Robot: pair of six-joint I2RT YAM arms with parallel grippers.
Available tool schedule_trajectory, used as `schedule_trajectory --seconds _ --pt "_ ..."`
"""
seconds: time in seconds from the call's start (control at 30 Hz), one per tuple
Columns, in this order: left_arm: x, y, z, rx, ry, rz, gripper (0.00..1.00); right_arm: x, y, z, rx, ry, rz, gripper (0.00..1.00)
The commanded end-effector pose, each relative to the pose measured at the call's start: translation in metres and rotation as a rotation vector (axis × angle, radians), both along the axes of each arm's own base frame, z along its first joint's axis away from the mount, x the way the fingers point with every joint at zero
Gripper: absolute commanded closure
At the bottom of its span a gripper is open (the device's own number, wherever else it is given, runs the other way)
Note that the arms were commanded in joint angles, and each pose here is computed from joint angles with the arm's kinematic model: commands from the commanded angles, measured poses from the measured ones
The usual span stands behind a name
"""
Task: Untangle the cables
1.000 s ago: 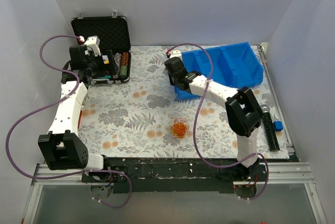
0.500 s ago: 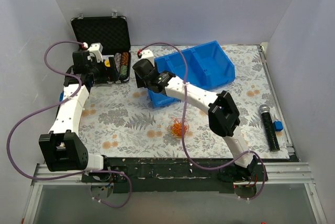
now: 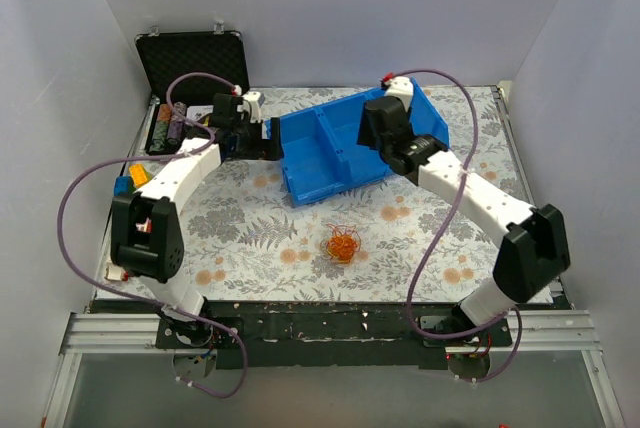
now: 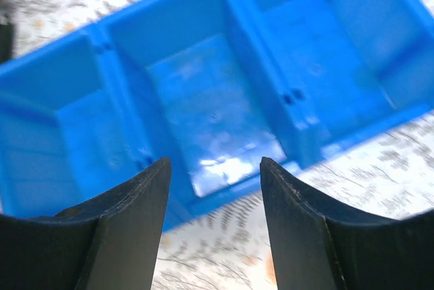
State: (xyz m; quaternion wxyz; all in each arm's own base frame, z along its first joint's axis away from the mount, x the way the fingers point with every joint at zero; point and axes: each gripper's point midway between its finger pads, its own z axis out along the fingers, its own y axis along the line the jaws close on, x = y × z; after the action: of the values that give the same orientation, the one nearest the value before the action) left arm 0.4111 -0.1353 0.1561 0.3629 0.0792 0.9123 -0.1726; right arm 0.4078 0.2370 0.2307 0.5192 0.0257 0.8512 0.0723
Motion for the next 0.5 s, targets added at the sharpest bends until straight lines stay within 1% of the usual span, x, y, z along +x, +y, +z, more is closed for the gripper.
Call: schedule_trajectory --seconds 0.0,0.1,0.23,0.33,0.47 --pt "0.034 -0.019 0.012 -0.004 -0.05 0.061 0.02 -0.02 -0.038 0.01 0.006 -0.055 -0.049 0.36" --pt "0.043 -0.026 -0.005 0.001 -0.023 0.091 0.02 -0.033 -0.061 0.002 -0.026 -0.046 -0.076 0.36" --pt "0.039 -0.039 -0.02 0.014 -0.022 0.072 0.02 -0.037 -0.086 -0.002 -0.031 -0.04 -0.123 0.36" --pt "0.032 -0.054 -0.03 0.044 -0.037 0.01 0.16 -0.037 -0.095 -0.005 -0.025 -0.034 -0.135 0.36" --pt "0.031 -0.064 -0.041 0.126 -0.077 -0.068 0.42 -0.04 -0.096 -0.01 -0.025 -0.024 -0.128 0.36"
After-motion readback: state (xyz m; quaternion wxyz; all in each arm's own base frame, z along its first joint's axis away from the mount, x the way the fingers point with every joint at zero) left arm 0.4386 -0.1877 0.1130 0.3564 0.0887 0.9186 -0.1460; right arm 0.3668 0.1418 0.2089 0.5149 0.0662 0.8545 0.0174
